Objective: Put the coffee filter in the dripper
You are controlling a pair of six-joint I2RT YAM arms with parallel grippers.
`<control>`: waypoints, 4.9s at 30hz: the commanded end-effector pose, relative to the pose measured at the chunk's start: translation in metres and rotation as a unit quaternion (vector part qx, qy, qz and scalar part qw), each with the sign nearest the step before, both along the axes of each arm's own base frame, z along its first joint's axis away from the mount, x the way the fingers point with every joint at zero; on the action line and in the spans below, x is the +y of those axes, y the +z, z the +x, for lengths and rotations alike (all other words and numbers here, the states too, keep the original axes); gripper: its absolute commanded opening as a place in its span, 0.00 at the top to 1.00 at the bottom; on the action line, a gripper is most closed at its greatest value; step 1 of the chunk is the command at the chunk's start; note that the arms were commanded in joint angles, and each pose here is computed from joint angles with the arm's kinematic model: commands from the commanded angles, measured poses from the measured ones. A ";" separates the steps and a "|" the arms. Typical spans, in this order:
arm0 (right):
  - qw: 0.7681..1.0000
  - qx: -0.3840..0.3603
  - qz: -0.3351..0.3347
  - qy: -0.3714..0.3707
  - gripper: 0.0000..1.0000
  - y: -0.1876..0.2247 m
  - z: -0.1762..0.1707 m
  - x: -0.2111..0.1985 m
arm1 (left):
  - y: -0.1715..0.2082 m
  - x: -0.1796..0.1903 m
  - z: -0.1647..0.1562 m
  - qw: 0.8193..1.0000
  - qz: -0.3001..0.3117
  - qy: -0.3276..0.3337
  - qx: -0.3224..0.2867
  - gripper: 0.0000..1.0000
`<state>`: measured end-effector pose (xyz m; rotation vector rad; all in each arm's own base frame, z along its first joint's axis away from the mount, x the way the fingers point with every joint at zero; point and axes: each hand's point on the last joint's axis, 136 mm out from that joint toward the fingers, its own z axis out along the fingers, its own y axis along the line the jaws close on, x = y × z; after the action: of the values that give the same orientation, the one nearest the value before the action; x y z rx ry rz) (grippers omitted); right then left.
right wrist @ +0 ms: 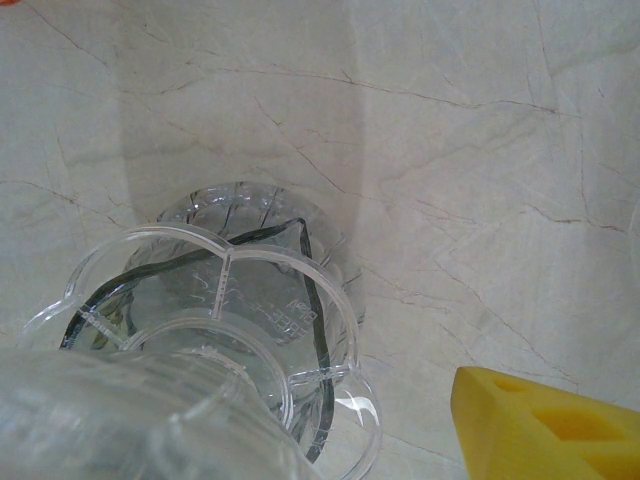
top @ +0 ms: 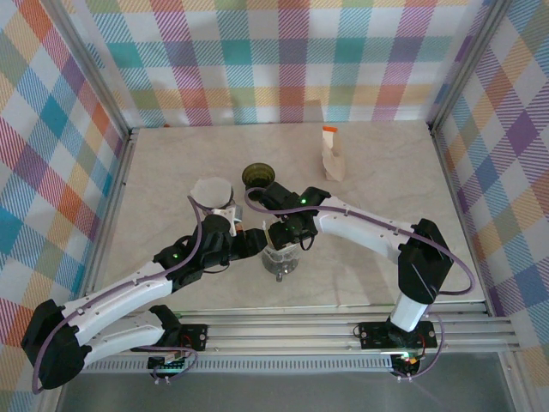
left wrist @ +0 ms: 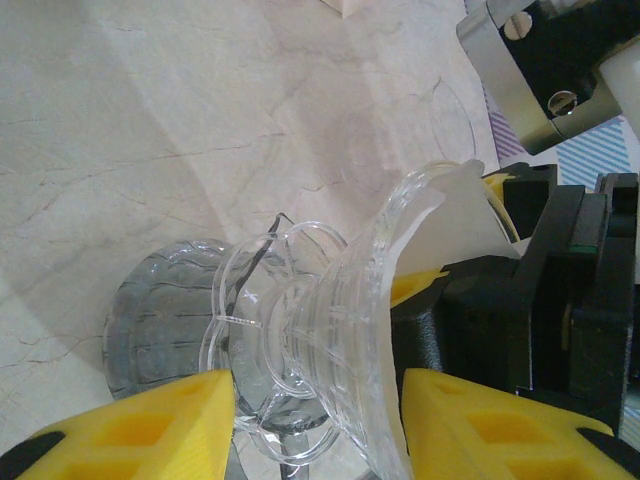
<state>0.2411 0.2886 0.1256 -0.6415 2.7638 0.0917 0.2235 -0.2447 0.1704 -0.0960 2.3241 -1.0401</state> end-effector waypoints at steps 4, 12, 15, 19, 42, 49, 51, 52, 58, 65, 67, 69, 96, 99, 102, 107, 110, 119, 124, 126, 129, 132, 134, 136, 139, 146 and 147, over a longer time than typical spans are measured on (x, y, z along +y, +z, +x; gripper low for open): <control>1.000 -0.001 0.001 -0.007 0.31 -0.005 -0.001 -0.001 | -0.009 0.006 0.001 1.000 0.014 0.005 0.004 0.53; 1.000 -0.019 0.012 -0.010 0.30 0.009 0.003 -0.001 | -0.010 0.005 0.001 1.000 0.015 0.003 0.006 0.55; 0.999 -0.030 0.021 -0.011 0.29 0.018 0.006 0.000 | -0.011 0.005 0.000 1.000 0.016 0.003 0.007 0.55; 0.999 -0.044 0.030 -0.013 0.29 0.031 0.008 -0.001 | -0.011 0.006 0.000 1.000 0.016 0.003 0.008 0.55; 0.993 -0.076 0.080 -0.043 0.30 0.078 -0.016 -0.039 | -0.010 0.005 0.001 1.000 0.013 0.005 0.008 0.56; 0.995 -0.062 0.066 -0.051 0.33 0.062 -0.024 -0.049 | -0.010 0.006 0.001 1.000 0.013 0.008 0.009 0.56; 0.995 -0.061 0.063 -0.054 0.34 0.058 -0.024 -0.050 | -0.010 0.006 0.001 1.000 0.014 0.008 0.009 0.56; 0.995 -0.062 0.063 -0.055 0.35 0.058 -0.024 -0.051 | -0.010 0.006 0.001 1.000 0.014 0.008 0.009 0.56; 0.993 -0.074 0.077 -0.050 0.32 0.069 -0.021 -0.046 | -0.010 0.007 0.000 1.000 0.014 0.009 0.009 0.56; 0.990 -0.092 0.109 0.017 0.26 0.091 -0.008 -0.014 | -0.008 0.008 0.000 1.000 0.015 0.009 0.007 0.54; 0.989 -0.095 0.103 0.044 0.26 0.091 -0.003 -0.007 | -0.007 0.008 0.000 1.000 0.013 0.009 0.007 0.54; 0.989 -0.099 0.097 0.061 0.25 0.092 0.003 -0.005 | -0.006 0.008 0.000 1.000 0.013 0.008 0.006 0.54; 0.992 -0.096 0.084 -0.005 0.26 0.075 0.030 -0.012 | -0.009 0.009 -0.002 1.000 0.014 0.010 0.012 0.53; 0.989 -0.101 0.111 -0.002 0.25 0.086 0.024 -0.011 | -0.007 0.008 -0.001 1.000 0.011 0.010 0.009 0.53; 0.985 -0.110 0.134 -0.005 0.25 0.097 0.019 -0.015 | -0.007 0.007 0.000 1.000 0.010 0.009 0.011 0.52; 0.975 -0.140 0.173 -0.020 0.24 0.119 0.011 -0.026 | -0.007 0.004 0.000 1.000 0.007 0.008 0.013 0.49; 0.973 -0.149 0.174 -0.032 0.24 0.122 0.007 -0.036 | -0.001 0.002 0.001 1.000 0.000 0.006 0.009 0.45; 0.971 -0.150 0.179 -0.055 0.24 0.116 0.001 -0.048 | 0.021 0.003 0.001 1.000 -0.013 0.007 -0.009 0.35; 0.970 -0.152 0.178 -0.059 0.24 0.116 0.000 -0.053 | 0.026 0.005 -0.001 1.000 -0.016 0.008 -0.011 0.31; 0.969 -0.155 0.180 -0.061 0.24 0.118 -0.001 -0.055 | 0.029 0.006 -0.001 1.000 -0.019 0.009 -0.012 0.30; 0.968 -0.157 0.184 -0.062 0.23 0.122 -0.004 -0.058 | 0.032 0.006 -0.002 1.000 -0.024 0.008 -0.012 0.27; 0.968 -0.159 0.185 -0.064 0.23 0.124 -0.007 -0.062 | 0.041 0.006 -0.003 0.999 -0.031 0.007 -0.017 0.25; 0.966 -0.163 0.189 -0.067 0.23 0.127 -0.010 -0.067 | 0.050 0.009 -0.005 0.999 -0.037 0.008 -0.025 0.23; 0.965 -0.165 0.193 -0.070 0.23 0.127 -0.013 -0.071 | 0.059 0.014 -0.008 0.999 -0.039 0.010 -0.035 0.21; 0.964 -0.162 0.196 -0.074 0.23 0.123 -0.021 -0.079 | 0.069 0.025 -0.012 0.998 -0.035 0.017 -0.054 0.18; 0.966 -0.138 0.204 -0.080 0.24 0.094 -0.042 -0.095 | 0.044 0.059 -0.030 0.998 0.009 0.037 -0.059 0.13; 0.967 -0.135 0.200 -0.086 0.24 0.087 -0.045 -0.099 | 0.037 0.062 -0.033 0.998 0.014 0.036 -0.057 0.12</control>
<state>0.2055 0.1960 0.2258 -0.3174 2.3952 0.4556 0.1965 -0.2013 0.2374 -0.1049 2.1549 -1.0654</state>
